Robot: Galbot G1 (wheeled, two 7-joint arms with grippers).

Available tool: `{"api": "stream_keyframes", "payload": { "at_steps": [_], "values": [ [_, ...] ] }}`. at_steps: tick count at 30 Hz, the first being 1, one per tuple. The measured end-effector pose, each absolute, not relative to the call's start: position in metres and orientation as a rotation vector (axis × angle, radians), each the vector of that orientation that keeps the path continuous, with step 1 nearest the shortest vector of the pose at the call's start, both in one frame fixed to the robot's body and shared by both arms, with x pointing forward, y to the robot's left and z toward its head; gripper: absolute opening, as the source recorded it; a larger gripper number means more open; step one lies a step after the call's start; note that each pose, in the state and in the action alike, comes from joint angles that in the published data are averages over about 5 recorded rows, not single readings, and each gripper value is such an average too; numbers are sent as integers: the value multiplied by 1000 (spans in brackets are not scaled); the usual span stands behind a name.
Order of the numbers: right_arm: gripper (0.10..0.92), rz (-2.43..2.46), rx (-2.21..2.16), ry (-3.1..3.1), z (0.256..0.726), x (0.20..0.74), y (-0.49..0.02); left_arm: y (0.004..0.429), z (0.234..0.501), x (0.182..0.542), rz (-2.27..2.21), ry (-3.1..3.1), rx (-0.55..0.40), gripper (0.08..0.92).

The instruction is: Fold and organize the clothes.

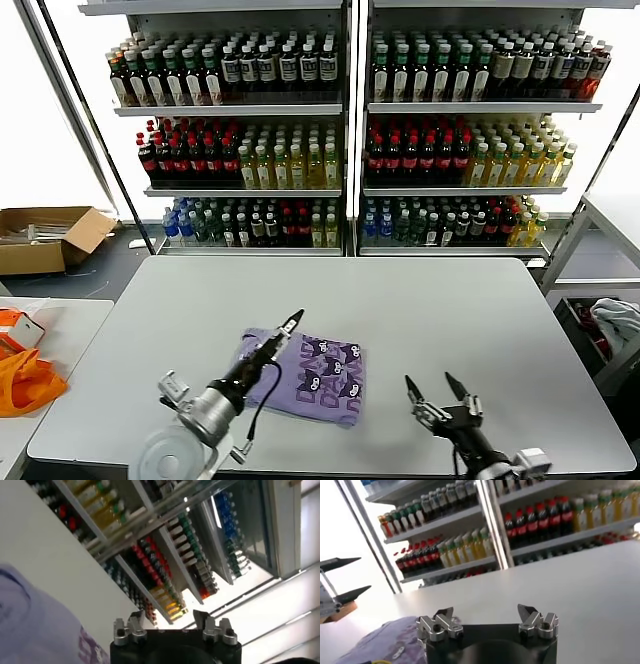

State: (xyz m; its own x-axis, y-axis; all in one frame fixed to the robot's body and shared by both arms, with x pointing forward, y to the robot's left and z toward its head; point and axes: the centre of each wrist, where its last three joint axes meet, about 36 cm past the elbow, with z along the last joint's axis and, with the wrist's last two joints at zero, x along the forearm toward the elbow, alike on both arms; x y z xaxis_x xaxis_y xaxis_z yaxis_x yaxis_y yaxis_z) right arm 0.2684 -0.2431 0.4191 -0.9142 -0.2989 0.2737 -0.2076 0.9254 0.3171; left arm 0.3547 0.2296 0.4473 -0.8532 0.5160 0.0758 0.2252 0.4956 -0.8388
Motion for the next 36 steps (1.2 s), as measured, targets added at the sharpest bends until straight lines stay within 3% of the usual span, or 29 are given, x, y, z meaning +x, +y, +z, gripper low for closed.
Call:
{"api": "stream_keyframes", "payload": {
  "at_steps": [5,11,24,33,36],
  "values": [
    [823,-412,407,-2669,414,290,-204,260,455,352,1171,-2578,-564,802],
    [785,-348,428,-2572,409,302,-165,284,464,342,1105,-2683,-487,822],
    [412,-158,399,-2516,406,298,-136,284,496,323,1226,-2718,-520,823],
    [156,38,391,-2566,412,303,-165,280,512,312,1333,-2668,-554,823],
    [110,129,387,-2583,413,307,-181,279,515,310,1353,-2654,-560,823]
  ]
}}
